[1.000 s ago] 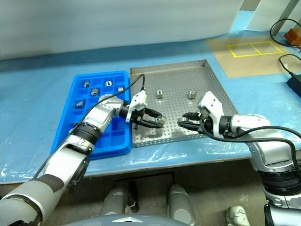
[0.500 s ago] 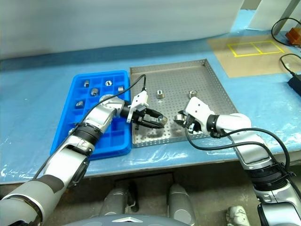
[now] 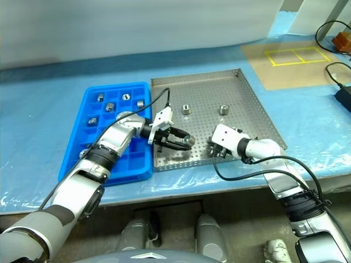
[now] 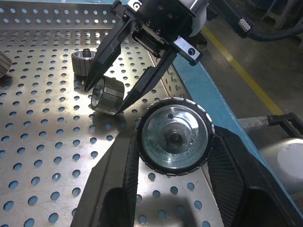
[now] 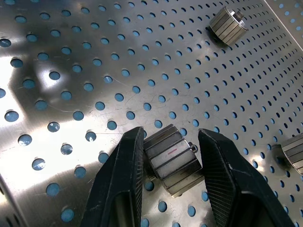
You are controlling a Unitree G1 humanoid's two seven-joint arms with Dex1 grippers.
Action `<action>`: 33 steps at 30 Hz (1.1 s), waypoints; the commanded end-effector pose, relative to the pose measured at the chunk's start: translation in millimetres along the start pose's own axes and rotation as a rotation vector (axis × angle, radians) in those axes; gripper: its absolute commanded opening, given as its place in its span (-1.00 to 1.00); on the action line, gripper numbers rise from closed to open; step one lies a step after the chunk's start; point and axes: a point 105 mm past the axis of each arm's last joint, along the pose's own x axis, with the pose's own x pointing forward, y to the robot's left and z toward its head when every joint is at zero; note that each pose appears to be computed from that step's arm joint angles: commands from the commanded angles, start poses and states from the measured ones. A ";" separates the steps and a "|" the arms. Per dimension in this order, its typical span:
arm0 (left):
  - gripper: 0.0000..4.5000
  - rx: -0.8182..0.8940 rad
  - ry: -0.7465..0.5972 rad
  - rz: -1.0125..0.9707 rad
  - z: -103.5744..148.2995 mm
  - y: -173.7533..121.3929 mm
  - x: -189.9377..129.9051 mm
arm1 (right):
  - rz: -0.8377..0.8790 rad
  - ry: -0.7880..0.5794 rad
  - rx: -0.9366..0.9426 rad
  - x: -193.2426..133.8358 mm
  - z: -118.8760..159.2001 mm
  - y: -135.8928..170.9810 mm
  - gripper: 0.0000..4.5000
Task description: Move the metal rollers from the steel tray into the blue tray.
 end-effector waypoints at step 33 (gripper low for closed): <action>-0.24 0.132 0.296 0.280 -30.6 50.4 0.1 | 0.016 -0.120 0.172 -23.8 24.0 -5.9 0.72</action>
